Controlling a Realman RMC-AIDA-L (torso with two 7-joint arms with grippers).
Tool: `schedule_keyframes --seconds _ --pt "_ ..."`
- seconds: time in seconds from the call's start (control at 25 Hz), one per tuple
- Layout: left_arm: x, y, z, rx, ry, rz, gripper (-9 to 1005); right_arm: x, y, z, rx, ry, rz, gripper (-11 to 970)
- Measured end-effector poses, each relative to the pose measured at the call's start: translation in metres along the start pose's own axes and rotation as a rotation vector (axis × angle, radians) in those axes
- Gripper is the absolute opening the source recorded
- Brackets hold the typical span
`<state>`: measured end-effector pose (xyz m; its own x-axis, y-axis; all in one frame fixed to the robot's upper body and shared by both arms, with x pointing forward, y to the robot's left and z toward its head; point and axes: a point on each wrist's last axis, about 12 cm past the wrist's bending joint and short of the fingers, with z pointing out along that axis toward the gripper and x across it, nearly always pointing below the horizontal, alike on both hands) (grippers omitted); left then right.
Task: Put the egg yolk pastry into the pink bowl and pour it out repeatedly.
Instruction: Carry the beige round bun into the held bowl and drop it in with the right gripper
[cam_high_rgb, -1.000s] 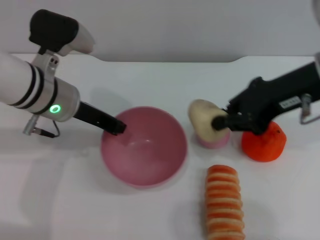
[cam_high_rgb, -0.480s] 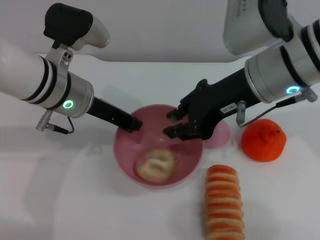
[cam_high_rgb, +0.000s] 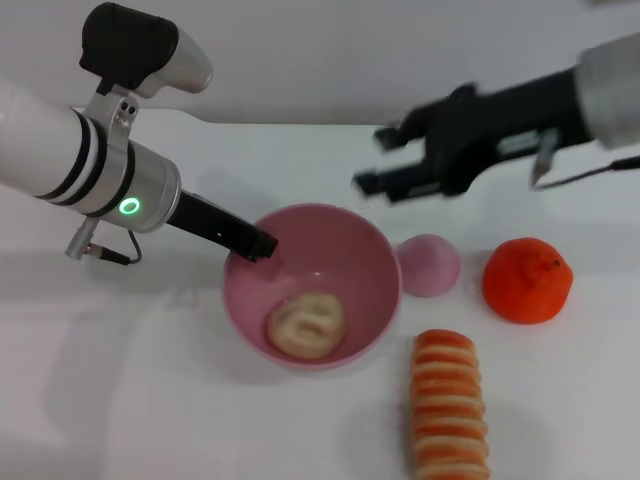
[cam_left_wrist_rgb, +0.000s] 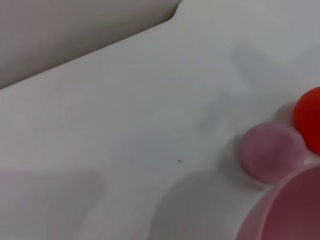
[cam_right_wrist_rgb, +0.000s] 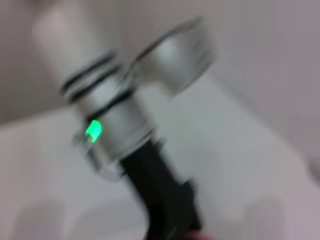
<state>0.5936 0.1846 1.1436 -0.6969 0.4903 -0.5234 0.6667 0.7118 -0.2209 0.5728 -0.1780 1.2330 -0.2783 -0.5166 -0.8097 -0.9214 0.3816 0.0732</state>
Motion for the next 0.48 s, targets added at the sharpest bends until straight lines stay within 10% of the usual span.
schedule_keyframes --seconds 0.48 --pt "-0.004 0.004 -0.01 -0.056 -0.086 0.037 0 0.076 -0.026 -0.057 0.111 -0.242 0.237 620"
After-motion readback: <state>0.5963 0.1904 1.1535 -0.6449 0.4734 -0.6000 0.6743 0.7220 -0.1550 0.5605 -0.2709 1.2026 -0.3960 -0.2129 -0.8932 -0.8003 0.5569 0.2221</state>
